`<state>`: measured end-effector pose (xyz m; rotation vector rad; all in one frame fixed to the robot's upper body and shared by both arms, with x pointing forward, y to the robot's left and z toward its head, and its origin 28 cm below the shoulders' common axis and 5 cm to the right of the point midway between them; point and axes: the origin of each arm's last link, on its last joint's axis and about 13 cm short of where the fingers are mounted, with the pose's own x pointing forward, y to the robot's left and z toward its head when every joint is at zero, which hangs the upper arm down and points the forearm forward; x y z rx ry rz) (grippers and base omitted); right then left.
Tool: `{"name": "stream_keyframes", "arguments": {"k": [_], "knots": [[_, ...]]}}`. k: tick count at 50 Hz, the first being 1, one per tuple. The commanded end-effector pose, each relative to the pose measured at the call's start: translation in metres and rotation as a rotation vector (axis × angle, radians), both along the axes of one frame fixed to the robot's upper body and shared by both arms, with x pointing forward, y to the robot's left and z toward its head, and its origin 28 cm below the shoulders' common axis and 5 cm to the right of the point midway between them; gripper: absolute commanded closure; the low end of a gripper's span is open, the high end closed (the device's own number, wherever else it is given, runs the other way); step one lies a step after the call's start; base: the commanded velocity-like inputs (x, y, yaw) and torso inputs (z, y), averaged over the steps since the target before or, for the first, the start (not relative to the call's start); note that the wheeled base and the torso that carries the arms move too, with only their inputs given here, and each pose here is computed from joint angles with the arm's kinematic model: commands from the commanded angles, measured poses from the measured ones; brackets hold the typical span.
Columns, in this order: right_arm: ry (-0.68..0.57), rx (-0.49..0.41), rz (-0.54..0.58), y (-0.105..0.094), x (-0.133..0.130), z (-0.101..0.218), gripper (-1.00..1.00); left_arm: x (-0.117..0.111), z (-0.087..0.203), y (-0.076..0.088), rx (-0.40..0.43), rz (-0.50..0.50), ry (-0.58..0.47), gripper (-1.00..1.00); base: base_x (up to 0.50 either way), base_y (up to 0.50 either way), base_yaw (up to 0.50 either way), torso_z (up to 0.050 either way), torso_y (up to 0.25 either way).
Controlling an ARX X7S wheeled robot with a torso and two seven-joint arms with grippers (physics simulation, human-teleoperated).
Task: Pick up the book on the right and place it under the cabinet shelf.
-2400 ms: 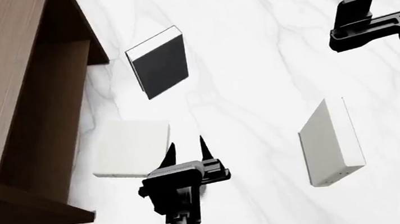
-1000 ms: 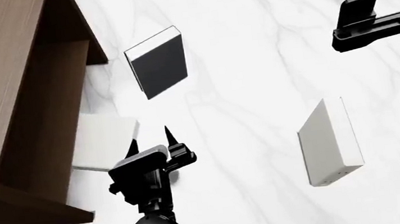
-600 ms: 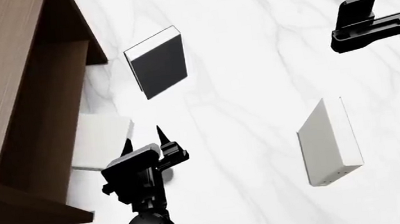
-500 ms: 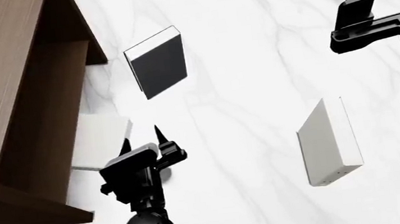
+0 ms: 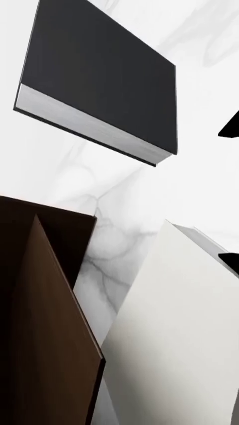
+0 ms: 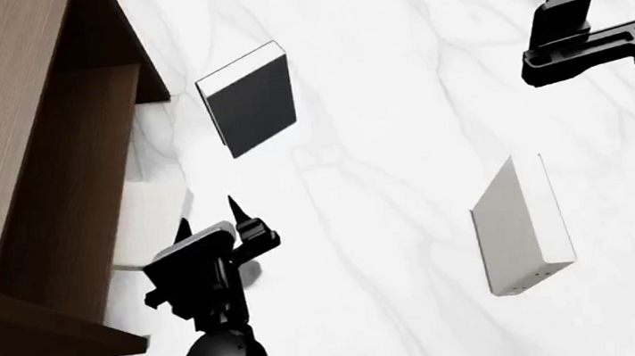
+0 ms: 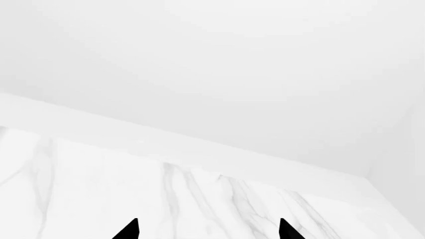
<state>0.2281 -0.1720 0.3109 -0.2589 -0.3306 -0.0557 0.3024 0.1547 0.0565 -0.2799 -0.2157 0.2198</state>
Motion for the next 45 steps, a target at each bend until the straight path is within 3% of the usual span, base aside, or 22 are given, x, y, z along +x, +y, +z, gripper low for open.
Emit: {"name": "stream_keyframes", "arguments": {"k": [1, 45], "knots": [[-0.002, -0.002, 0.000, 0.000, -0.001, 0.001, -1.00, 0.008, -0.005, 0.025, -0.080, 0.105, 0.062, -1.00, 0.00, 0.00, 0.00, 0.000, 0.000], [-0.009, -0.014, 0.009, 0.005, -0.003, 0.005, -1.00, 0.021, -0.009, 0.049, -0.081, 0.197, 0.079, -1.00, 0.00, 0.00, 0.00, -0.001, -0.003]]}}
